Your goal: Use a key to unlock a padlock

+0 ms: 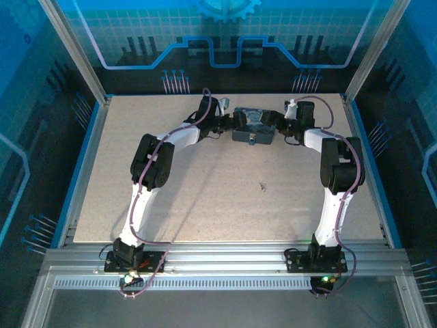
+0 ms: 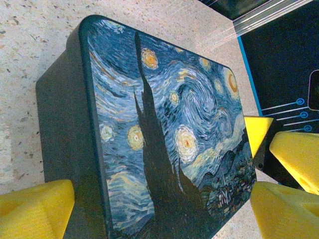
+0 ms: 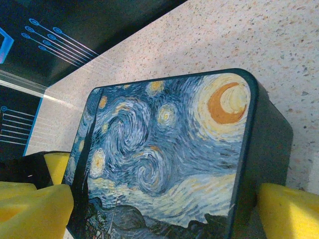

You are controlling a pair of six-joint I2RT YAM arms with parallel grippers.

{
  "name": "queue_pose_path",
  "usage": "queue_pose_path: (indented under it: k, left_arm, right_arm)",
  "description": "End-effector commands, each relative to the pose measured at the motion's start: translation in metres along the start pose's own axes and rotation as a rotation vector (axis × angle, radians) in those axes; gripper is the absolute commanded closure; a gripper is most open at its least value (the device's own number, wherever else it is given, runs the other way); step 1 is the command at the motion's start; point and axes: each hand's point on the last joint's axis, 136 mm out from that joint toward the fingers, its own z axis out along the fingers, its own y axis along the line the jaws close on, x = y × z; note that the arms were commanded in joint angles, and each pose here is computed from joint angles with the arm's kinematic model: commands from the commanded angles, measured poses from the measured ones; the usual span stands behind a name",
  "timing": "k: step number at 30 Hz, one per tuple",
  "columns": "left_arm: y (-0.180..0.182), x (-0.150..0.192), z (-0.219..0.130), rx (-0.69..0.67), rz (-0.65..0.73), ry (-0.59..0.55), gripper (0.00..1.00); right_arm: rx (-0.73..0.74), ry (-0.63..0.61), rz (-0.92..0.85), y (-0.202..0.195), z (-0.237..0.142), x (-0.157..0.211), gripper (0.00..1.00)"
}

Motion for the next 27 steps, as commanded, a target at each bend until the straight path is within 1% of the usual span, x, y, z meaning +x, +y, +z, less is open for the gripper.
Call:
queue_pose_path:
  k: [1,6,13,20,27]
  left_arm:
    - [-0.024,0.009,0.001,0.075,0.002,0.043,0.08]
    - [-0.029,0.012,-0.011,0.080,0.010,0.035,0.08]
    - [-0.032,0.029,-0.037,0.071,0.013,0.032,0.08]
    - [-0.027,0.058,-0.075,0.034,-0.012,0.030,0.08]
    - [-0.010,0.102,-0.119,-0.026,-0.079,0.024,0.07]
  right_arm:
    - [-0.105,0.078,-0.018,0.033,0.009,0.018,0.06]
    - [-0.117,0.100,-0.028,0.043,0.006,0.031,0.06]
    - [-0.134,0.133,-0.053,0.062,0.003,0.054,0.06]
    - [-0.151,0.177,-0.088,0.088,0.000,0.083,0.06]
    - [-0.169,0.224,-0.121,0.112,0.000,0.116,0.06]
